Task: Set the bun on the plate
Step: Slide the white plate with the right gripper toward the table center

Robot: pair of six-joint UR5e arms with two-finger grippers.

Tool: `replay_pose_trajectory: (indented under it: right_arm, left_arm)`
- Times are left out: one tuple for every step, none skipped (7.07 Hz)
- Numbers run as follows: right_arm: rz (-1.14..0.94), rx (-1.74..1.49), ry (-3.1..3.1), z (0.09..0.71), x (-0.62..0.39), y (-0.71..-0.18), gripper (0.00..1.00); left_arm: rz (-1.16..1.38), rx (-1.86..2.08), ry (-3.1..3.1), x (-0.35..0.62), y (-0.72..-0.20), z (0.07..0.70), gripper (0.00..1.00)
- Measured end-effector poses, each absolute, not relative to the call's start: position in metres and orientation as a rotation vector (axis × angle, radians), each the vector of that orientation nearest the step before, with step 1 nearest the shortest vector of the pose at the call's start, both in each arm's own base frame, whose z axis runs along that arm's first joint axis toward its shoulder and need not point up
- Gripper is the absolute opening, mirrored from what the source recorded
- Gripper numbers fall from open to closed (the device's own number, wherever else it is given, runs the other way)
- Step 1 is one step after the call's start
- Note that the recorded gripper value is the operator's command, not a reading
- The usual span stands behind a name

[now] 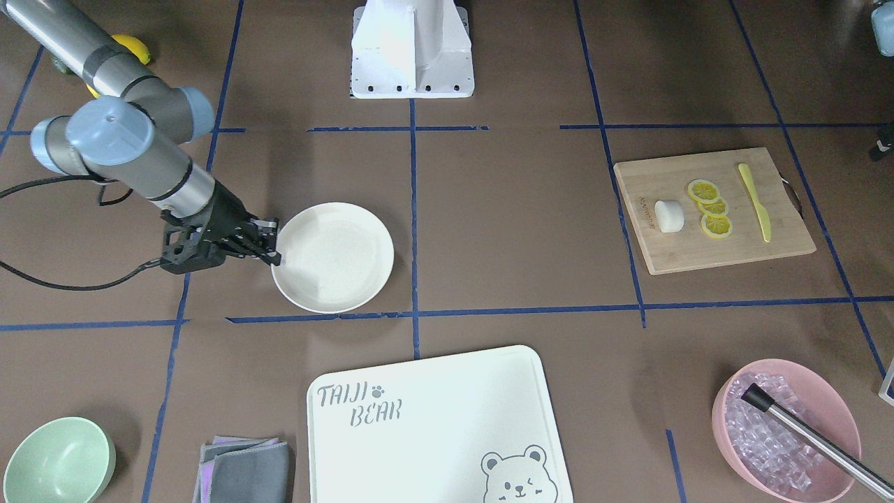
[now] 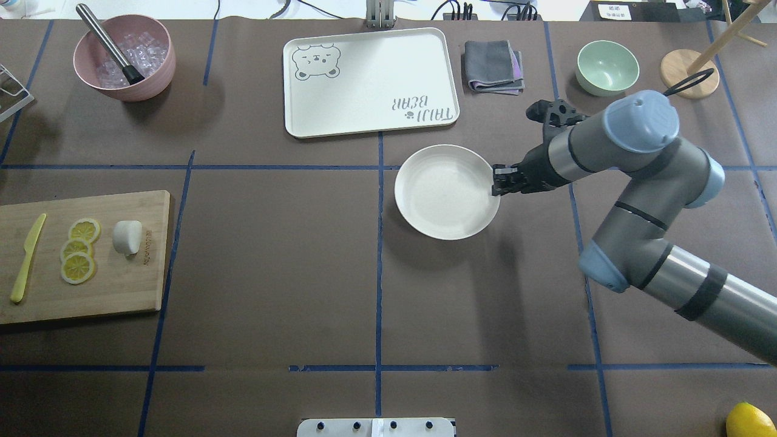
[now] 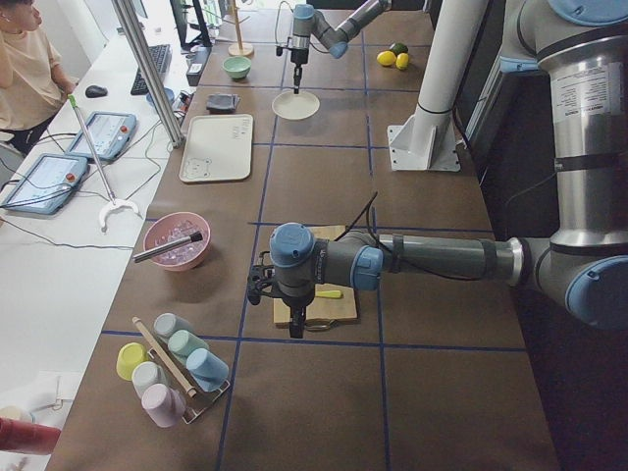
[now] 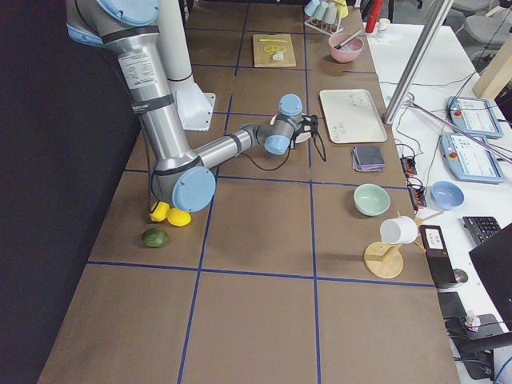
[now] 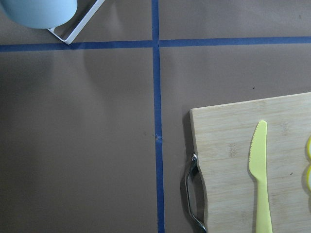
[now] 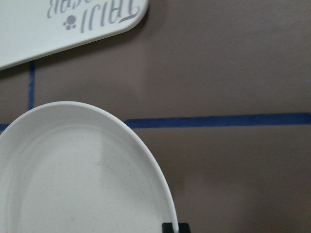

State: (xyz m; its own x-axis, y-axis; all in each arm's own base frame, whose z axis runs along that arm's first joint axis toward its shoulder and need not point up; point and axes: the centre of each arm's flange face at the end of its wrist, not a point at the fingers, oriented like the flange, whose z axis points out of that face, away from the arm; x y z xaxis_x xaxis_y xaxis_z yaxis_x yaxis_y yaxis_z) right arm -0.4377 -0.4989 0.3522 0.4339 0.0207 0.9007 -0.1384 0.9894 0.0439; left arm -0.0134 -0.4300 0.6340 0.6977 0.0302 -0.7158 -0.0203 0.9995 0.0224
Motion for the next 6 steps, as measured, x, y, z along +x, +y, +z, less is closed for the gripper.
replay_pose_trajectory:
  right_arm:
    - [0.129,0.114,-1.113,0.321,-0.472,-0.488,0.02]
    - [0.148,0.119,-1.109,0.302,-0.504,-0.469,0.03]
    - [0.152,0.13,-1.101,0.296,-0.528,-0.449,0.03]
    - [0.149,0.14,-1.092,0.296,-0.544,-0.432,0.13]
    - [0.145,0.143,-1.087,0.296,-0.552,-0.424,0.54]
    - [0.144,0.145,-1.086,0.297,-0.555,-0.421,0.99]
  left_arm:
    - [0.028,0.013,0.798,-0.013,-0.43,0.634,1.0]
    - [0.028,0.013,0.798,-0.013,-0.43,0.634,1.0]
    - [0.028,0.013,0.798,-0.013,-0.431,0.634,1.0]
    - [0.028,0.013,0.798,-0.013,-0.431,0.634,1.0]
    - [0.029,0.013,0.798,-0.013,-0.43,0.634,1.0]
    - [0.029,0.012,0.798,-0.013,-0.43,0.634,1.0]
